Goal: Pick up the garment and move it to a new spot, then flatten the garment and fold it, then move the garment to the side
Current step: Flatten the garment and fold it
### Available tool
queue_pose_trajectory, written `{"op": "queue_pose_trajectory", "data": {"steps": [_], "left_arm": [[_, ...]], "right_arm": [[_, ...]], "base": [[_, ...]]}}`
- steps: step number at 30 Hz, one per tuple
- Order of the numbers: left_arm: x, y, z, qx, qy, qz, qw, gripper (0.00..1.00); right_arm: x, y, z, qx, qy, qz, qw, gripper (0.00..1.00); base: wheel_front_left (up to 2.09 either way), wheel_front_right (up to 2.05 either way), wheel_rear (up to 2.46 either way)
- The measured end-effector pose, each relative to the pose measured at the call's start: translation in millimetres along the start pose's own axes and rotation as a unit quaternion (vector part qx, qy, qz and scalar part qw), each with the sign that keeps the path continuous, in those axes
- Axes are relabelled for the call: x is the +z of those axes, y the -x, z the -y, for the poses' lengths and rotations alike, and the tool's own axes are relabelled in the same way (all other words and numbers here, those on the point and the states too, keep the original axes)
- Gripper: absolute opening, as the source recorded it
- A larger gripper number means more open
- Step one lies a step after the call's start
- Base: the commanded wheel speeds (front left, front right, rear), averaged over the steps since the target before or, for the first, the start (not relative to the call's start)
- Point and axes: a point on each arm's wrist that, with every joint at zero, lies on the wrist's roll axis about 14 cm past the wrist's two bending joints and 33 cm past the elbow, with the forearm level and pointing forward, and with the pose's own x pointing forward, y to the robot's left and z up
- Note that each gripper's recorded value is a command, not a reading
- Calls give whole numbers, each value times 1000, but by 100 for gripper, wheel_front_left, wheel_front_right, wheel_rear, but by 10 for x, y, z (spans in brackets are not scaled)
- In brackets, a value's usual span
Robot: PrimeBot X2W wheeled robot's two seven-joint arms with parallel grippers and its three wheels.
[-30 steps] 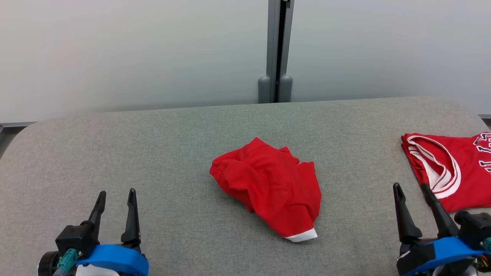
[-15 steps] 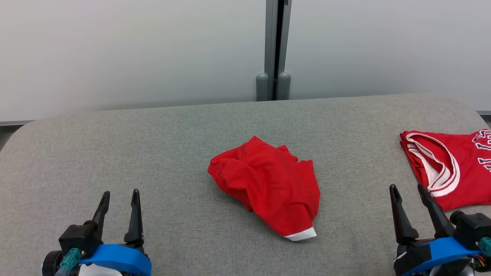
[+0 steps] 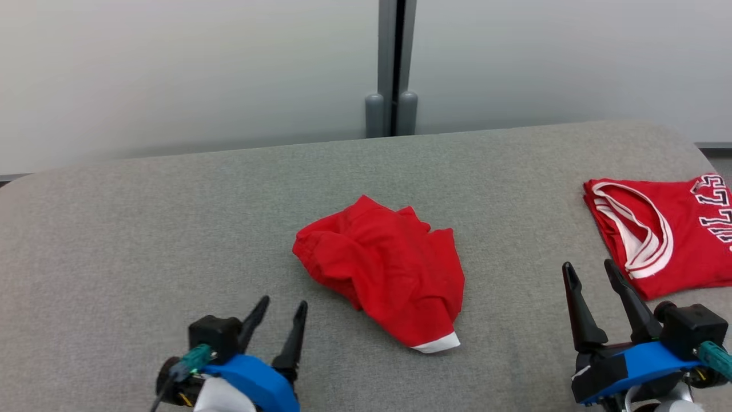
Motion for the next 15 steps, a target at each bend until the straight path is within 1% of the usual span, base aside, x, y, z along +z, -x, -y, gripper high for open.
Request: {"op": "queue_pose_trajectory", "data": {"steps": [2,5,9,11,15], "left_arm": [[-235,-67,216,-31,8,-53,998,100],[-444,-165,360,-49,29,-100,993,100],[-519,-329,524,-67,58,-117,989,100],[-531,-415,569,-73,63,-121,988,100],[-565,-541,574,-70,81,-128,986,100]], "right_arm": [[7,-13,12,-2,0,1,1000,100],[14,-22,28,-5,-2,4,1000,100],[-13,-12,62,-12,-6,3,1000,100],[-20,-7,90,-17,-6,2,1000,100],[-38,6,136,-25,-6,0,1000,100]], "base": [[0,0,0],[0,0,0],[0,0,0],[0,0,0],[0,0,0]]}}
